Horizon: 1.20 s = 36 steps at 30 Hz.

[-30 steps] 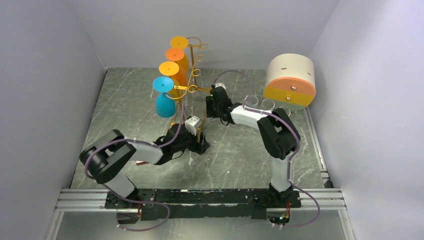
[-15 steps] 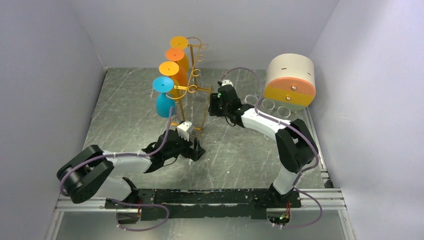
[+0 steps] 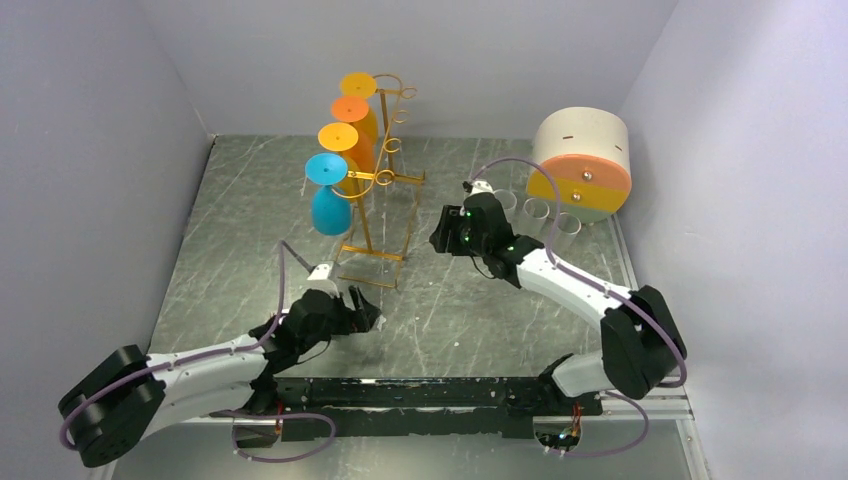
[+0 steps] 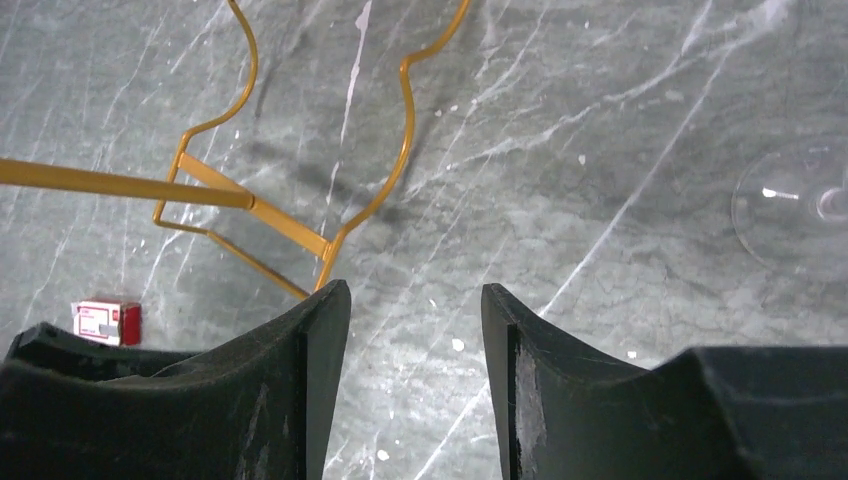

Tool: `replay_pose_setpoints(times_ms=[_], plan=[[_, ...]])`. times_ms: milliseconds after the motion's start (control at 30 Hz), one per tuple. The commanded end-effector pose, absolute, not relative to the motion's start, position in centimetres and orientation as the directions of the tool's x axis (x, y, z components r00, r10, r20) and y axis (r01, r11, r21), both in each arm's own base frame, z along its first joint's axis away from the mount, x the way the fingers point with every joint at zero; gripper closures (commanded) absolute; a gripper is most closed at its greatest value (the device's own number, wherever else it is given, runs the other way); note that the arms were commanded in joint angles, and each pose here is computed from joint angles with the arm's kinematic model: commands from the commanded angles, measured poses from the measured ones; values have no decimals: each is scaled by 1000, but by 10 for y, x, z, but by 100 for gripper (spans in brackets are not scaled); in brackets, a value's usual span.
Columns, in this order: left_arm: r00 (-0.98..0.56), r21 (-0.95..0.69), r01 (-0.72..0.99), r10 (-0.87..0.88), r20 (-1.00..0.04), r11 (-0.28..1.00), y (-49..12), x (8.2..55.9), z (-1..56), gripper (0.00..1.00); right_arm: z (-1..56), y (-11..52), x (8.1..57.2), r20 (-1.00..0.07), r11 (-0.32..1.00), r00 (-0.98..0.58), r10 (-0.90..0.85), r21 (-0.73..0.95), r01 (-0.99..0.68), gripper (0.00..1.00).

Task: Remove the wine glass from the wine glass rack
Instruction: Adjust the wine rack at the center of the board, then move the distractor to the center of the board.

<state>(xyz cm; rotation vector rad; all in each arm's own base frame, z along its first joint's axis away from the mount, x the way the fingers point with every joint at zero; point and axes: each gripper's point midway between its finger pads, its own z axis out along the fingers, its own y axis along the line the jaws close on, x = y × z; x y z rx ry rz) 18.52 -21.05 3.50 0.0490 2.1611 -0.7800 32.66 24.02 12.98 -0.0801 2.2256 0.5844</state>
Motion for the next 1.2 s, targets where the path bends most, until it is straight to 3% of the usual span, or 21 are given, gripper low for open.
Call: replay_pose_setpoints(times_ms=[0, 133, 400, 600, 900, 1167], plan=[[-654, -422, -163, -419, -630, 892, -147, 188, -1, 9, 142, 235, 317, -732, 878, -659, 174, 419, -234, 45], [-585, -351, -406, -535, -610, 844, -113, 184, -13, 8, 146, 225, 313, -739, 891, -648, 184, 404, -209, 45], [-412, -403, -609, -707, -575, 683, -89, 181, -15, 6, 141, 220, 305, -728, 898, -664, 170, 393, -200, 44], [-301, -407, -699, -758, -579, 589, -74, 181, -1, 6, 140, 219, 302, -725, 893, -665, 178, 403, -199, 44], [-20, -440, -830, -808, -589, 342, -26, 164, 18, 9, 142, 217, 298, -725, 891, -666, 178, 406, -204, 44], [93, -467, -806, -700, -708, 365, 7, 194, 52, 10, 141, 216, 294, -719, 888, -673, 174, 410, -209, 43]])
